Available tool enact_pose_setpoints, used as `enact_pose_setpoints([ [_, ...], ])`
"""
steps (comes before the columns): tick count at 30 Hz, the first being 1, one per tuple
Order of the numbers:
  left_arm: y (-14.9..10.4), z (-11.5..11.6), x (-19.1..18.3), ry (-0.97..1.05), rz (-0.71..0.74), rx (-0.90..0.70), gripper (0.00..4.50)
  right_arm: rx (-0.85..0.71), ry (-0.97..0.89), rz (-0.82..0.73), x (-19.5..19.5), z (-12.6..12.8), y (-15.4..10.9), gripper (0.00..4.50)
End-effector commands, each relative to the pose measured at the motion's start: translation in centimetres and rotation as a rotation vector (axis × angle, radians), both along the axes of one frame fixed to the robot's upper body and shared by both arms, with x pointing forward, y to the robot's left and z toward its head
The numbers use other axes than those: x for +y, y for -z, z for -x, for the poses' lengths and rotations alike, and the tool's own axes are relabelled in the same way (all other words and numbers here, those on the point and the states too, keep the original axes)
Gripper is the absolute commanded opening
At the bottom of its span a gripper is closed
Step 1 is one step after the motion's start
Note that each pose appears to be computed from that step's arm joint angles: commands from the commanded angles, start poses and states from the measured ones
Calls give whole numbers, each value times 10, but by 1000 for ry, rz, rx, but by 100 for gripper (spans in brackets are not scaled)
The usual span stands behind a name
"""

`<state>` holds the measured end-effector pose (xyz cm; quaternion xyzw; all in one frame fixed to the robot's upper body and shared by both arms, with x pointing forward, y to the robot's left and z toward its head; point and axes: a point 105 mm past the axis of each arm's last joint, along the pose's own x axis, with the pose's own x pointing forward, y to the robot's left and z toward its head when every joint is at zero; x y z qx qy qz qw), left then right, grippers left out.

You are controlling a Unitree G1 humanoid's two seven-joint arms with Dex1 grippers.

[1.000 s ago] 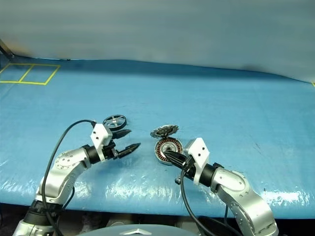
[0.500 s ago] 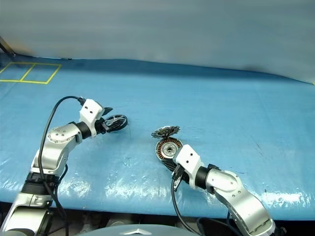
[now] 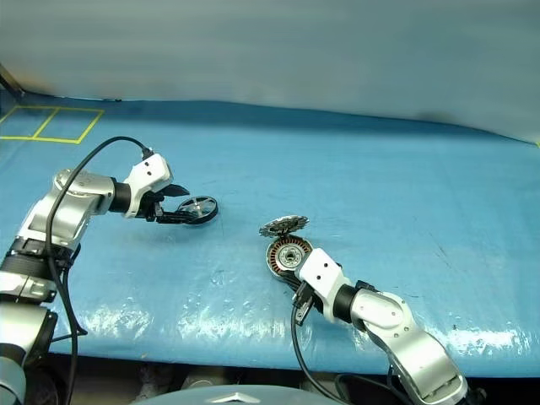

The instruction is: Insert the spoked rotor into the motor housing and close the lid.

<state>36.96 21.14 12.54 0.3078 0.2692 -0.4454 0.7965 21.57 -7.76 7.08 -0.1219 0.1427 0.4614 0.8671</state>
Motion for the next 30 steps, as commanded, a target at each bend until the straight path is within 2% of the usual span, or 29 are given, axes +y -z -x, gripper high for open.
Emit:
enact_pose_setpoints([
  [1,-11,-18,5,47,-122,-65,364,-44,1,-13,3,-2,-8,4],
  [9,-10,-25,-10,185,-149,-84,364,-38,77,-25,0,1,-4,4],
  [14,5,-22,-6,223,-222,-49,364,-32,111,-14,-3,5,2,4],
  [18,10,-22,-7,221,-224,-26,364,-29,121,-6,-4,7,5,4],
  [27,-5,-24,-18,256,-161,-83,364,-35,127,7,-4,7,8,4],
  [30,-1,-23,-12,250,-189,-74,364,-36,131,15,-5,4,10,4],
])
